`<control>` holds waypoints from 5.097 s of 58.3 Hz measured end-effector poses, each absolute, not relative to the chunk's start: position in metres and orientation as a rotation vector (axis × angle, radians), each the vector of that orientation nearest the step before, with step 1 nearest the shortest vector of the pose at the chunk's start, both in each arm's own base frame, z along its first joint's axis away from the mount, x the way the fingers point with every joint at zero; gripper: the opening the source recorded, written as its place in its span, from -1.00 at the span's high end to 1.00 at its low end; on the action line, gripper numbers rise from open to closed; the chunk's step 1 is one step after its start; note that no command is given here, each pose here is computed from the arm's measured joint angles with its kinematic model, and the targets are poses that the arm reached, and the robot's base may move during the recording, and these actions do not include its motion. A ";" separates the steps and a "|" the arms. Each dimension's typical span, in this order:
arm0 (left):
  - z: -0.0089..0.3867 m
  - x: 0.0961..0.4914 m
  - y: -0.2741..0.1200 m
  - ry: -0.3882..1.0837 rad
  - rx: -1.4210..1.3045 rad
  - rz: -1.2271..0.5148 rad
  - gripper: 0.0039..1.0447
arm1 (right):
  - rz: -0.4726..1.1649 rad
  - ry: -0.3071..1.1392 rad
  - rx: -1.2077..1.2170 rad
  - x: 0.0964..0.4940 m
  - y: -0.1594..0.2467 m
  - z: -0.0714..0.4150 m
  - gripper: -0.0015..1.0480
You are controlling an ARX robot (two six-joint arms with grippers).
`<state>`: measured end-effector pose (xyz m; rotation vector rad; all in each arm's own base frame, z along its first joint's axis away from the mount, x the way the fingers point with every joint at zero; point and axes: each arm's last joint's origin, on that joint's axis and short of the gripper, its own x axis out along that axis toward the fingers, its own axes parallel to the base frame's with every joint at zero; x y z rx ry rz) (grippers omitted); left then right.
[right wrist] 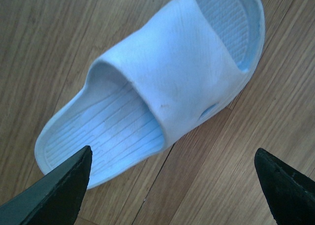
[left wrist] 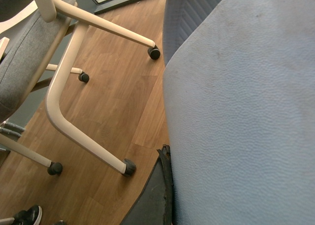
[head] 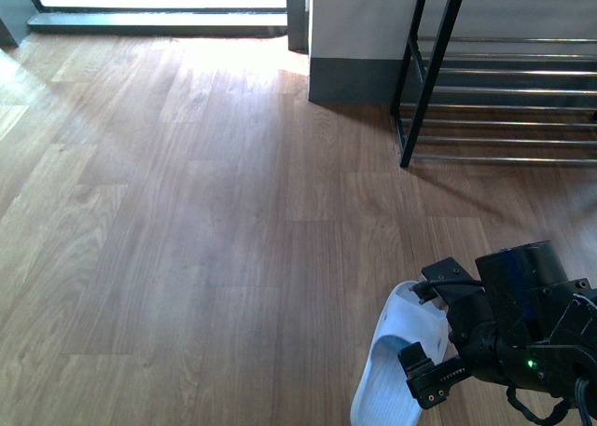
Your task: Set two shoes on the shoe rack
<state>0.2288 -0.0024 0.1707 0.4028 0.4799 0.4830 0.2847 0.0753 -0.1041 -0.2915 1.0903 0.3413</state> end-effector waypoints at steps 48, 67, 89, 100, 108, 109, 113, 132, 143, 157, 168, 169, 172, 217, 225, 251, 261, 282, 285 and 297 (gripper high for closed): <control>0.171 0.229 -0.002 0.480 0.403 0.483 0.96 | 0.260 1.131 -0.289 0.307 0.070 -0.148 -0.82; 0.171 0.229 -0.002 0.480 0.403 0.483 0.96 | 0.169 1.054 -0.409 0.314 0.066 -0.162 -0.31; 0.171 0.229 -0.002 0.480 0.403 0.482 0.96 | 0.117 1.001 -0.470 0.315 0.070 -0.160 0.66; 0.171 0.229 -0.002 0.480 0.403 0.483 0.96 | 0.056 0.974 -0.507 0.314 0.069 -0.158 0.97; 0.171 0.229 -0.002 0.480 0.403 0.483 0.96 | 0.027 0.943 -0.520 0.311 0.068 -0.153 0.97; 0.171 0.229 -0.002 0.480 0.403 0.483 0.96 | 0.026 0.941 -0.521 0.310 0.068 -0.152 0.97; 0.171 0.229 -0.002 0.480 0.403 0.483 0.96 | 0.042 0.914 -0.505 0.310 0.068 -0.131 0.97; 0.171 0.229 -0.002 0.480 0.403 0.482 0.96 | 0.158 0.592 -0.373 0.298 0.042 0.033 0.97; 0.171 0.229 -0.002 0.480 0.403 0.483 0.96 | 0.288 0.430 -0.326 0.244 0.031 0.115 0.97; 0.171 0.229 -0.002 0.480 0.403 0.483 0.96 | 0.311 0.280 -0.225 0.188 0.017 0.165 0.97; 0.171 0.229 -0.002 0.480 0.403 0.482 0.96 | 0.304 0.176 -0.210 0.178 0.016 0.182 0.97; 0.171 0.229 -0.002 0.480 0.403 0.482 0.96 | 0.303 0.178 -0.208 0.178 0.016 0.182 0.97; 0.171 0.229 -0.002 0.480 0.403 0.482 0.96 | 0.302 0.187 -0.207 0.178 0.016 0.180 0.97; 0.171 0.229 -0.002 0.480 0.403 0.484 0.96 | 0.300 0.190 -0.203 0.178 0.016 0.179 0.97; 0.171 0.229 -0.003 0.479 0.403 0.479 0.96 | 0.297 0.190 -0.203 0.178 0.015 0.180 0.97; 0.170 0.229 -0.003 0.481 0.404 0.477 0.96 | 0.299 0.195 -0.202 0.178 0.016 0.178 0.97; 0.170 0.228 -0.003 0.481 0.402 0.477 0.96 | 0.299 0.195 -0.202 0.178 0.016 0.178 0.97; 0.170 0.229 -0.003 0.480 0.402 0.479 0.96 | 0.342 0.136 -0.154 0.179 0.018 0.180 0.97; 0.170 0.229 -0.003 0.480 0.402 0.479 0.96 | 0.349 0.108 -0.130 0.184 0.022 0.184 0.97; 0.170 0.229 -0.003 0.480 0.402 0.478 0.96 | 0.389 0.127 -0.124 0.231 0.059 0.194 0.97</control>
